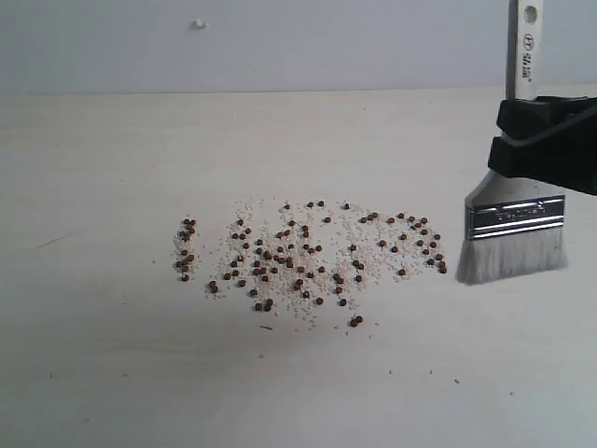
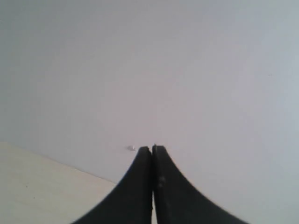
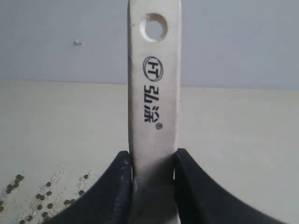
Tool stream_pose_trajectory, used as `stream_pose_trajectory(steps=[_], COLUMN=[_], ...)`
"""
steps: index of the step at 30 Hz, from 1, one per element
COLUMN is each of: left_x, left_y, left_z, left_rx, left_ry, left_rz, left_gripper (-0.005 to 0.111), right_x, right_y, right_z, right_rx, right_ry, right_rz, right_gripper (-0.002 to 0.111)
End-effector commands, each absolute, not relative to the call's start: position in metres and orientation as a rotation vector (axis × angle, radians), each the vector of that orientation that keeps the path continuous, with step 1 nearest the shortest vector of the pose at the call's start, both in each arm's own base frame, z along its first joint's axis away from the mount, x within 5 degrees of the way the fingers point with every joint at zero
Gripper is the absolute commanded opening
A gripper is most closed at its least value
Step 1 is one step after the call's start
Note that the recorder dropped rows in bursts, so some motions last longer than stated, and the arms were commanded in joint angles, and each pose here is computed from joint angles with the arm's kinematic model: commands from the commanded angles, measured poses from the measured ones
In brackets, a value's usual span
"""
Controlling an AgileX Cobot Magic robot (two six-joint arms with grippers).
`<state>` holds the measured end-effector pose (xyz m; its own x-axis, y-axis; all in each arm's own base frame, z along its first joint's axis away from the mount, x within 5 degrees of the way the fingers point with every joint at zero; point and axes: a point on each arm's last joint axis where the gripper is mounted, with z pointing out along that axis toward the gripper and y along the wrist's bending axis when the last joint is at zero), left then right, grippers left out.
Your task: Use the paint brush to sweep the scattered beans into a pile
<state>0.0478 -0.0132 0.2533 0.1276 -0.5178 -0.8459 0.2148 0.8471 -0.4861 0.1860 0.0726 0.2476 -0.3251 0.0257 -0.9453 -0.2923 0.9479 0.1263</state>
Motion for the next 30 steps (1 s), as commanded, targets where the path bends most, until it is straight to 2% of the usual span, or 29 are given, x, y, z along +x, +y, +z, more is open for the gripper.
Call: stream_pose_trajectory(steps=[1, 9, 16, 20, 24, 27, 30], left_x=[0.049, 0.061, 0.107, 0.144, 0.179, 0.212, 0.242], left_y=[-0.02, -0.038, -0.047, -0.06, -0.075, -0.072, -0.061], left_z=[0.262, 0.287, 0.332, 0.355, 0.365, 0.367, 0.354], left_rx=[-0.142, 0.121, 0.323, 0.604, 1.005, 1.091, 1.035], left_ry=[1.359, 1.41, 1.466, 1.412, 1.414, 1.604, 1.99], left_rz=[-0.513, -0.571, -0.559, -0.614, -0.768, -0.807, -0.791], left_gripper=[0.0, 0.0, 0.0, 0.0, 0.0, 0.0, 0.0], right_x=[0.193, 0.198, 0.204, 0.212, 0.218, 0.218, 0.218], right_y=[0.087, 0.087, 0.091, 0.096, 0.101, 0.103, 0.103], right_z=[0.252, 0.258, 0.265, 0.27, 0.275, 0.278, 0.278], right_rx=[-0.234, -0.134, -0.129, -0.142, -0.184, -0.229, -0.241], right_ry=[1.766, 1.675, 1.682, 1.724, 1.776, 1.769, 1.764], right_rz=[0.361, 0.423, 0.436, 0.44, 0.43, 0.415, 0.411], right_gripper=[0.0, 0.0, 0.0, 0.0, 0.0, 0.0, 0.0])
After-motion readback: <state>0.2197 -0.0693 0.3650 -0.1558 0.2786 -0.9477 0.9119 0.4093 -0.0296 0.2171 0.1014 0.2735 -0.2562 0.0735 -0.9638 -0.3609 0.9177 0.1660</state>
